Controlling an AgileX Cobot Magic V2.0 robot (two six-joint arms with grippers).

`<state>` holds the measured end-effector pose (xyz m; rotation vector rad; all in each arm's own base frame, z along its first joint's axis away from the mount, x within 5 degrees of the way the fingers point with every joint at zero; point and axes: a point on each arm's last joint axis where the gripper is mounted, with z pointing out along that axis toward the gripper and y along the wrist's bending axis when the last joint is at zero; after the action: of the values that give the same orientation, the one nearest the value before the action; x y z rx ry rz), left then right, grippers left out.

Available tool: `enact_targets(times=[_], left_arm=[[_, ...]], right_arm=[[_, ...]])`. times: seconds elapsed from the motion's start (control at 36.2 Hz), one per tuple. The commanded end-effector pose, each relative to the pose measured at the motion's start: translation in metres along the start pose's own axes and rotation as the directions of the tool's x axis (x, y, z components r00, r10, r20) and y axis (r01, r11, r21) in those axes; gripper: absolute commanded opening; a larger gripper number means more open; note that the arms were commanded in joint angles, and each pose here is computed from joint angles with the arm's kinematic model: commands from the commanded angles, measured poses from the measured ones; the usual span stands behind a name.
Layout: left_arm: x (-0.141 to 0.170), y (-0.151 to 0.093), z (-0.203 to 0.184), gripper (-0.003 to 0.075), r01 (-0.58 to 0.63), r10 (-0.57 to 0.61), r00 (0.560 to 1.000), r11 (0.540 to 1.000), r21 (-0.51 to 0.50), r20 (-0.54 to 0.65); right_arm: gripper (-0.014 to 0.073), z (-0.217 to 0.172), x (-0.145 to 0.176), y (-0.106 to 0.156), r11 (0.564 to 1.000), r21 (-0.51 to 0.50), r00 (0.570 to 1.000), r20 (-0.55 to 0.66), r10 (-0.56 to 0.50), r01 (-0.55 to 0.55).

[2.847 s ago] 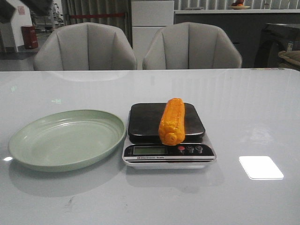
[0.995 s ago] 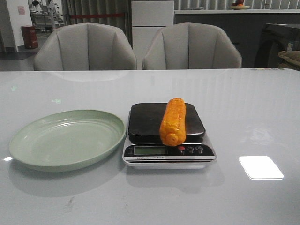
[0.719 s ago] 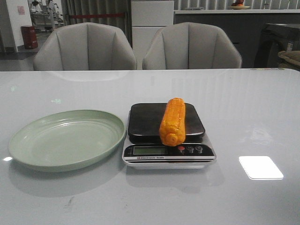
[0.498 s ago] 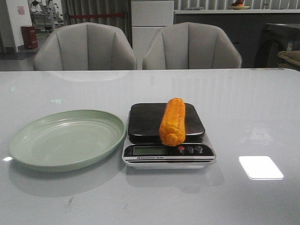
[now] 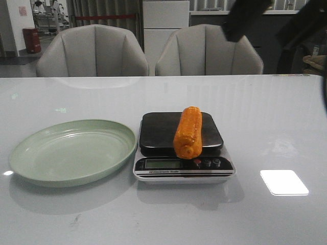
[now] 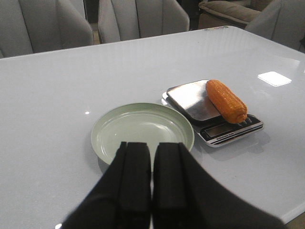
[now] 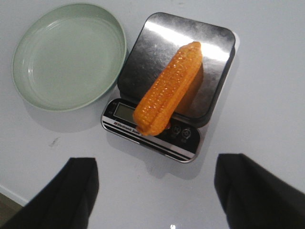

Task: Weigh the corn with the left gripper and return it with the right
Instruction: 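Reach the right gripper down and grasp the corn on the scale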

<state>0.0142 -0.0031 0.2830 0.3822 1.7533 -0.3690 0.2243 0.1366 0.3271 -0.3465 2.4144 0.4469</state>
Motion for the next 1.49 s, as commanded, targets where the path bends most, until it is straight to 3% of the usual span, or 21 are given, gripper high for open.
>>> enact_targets(times=[0.0, 0.19, 0.36, 0.58, 0.75, 0.86, 0.94, 1.0, 1.08, 1.27, 1.47], left_arm=[[-0.013, -0.001, -0.004, 0.0121, 0.002, -0.003, 0.995, 1.000, 0.006, 0.098], [-0.013, -0.001, -0.004, 0.0121, 0.002, -0.003, 0.995, 1.000, 0.006, 0.098], [-0.013, -0.001, -0.004, 0.0121, 0.002, -0.003, 0.995, 1.000, 0.006, 0.098], [-0.013, -0.001, -0.004, 0.0121, 0.002, -0.003, 0.995, 1.000, 0.006, 0.098], [-0.013, -0.001, -0.004, 0.0121, 0.002, -0.003, 0.995, 1.000, 0.006, 0.098], [-0.013, -0.001, -0.004, 0.0121, 0.002, -0.003, 0.995, 1.000, 0.006, 0.098], [-0.013, -0.001, -0.004, 0.0121, 0.002, -0.003, 0.995, 1.000, 0.006, 0.098], [-0.013, -0.001, -0.004, 0.0121, 0.002, -0.003, 0.995, 1.000, 0.006, 0.098], [-0.013, -0.001, -0.004, 0.0121, 0.002, -0.003, 0.995, 1.000, 0.006, 0.098], [-0.013, -0.001, -0.004, 0.0121, 0.002, -0.003, 0.995, 1.000, 0.006, 0.098], [-0.013, -0.001, -0.004, 0.0121, 0.002, -0.003, 0.995, 1.000, 0.006, 0.098]], right_arm=[[0.0601, 0.007, -0.031, 0.010, 1.000, -0.008, 0.998, 0.049, 0.028, -0.027], [0.0601, 0.052, -0.052, 0.018, 0.994, 0.063, 0.995, -0.024, 0.092, -0.091], [0.0601, 0.093, -0.061, 0.020, 0.957, 0.191, 0.968, -0.078, 0.237, -0.219], [0.0601, 0.130, -0.053, 0.018, 0.905, 0.250, 0.918, -0.111, 0.381, -0.345], [0.0598, 0.154, -0.044, 0.017, 0.890, 0.269, 0.897, -0.146, 0.416, -0.369], [0.0510, 0.165, -0.039, 0.016, 0.883, 0.275, 0.885, -0.170, 0.434, -0.380], [0.0357, 0.169, -0.038, 0.017, 0.882, 0.279, 0.882, -0.178, 0.436, -0.380], [0.0236, 0.169, -0.039, 0.019, 0.885, 0.272, 0.885, -0.175, 0.432, -0.379], [0.0146, 0.166, -0.047, 0.026, 0.898, 0.245, 0.898, -0.161, 0.411, -0.367], [0.0156, 0.150, -0.070, 0.068, 0.944, 0.111, 0.941, -0.100, 0.323, -0.312], [0.0160, 0.150, -0.072, 0.120, 0.968, -0.049, 0.969, -0.035, 0.246, -0.247]])
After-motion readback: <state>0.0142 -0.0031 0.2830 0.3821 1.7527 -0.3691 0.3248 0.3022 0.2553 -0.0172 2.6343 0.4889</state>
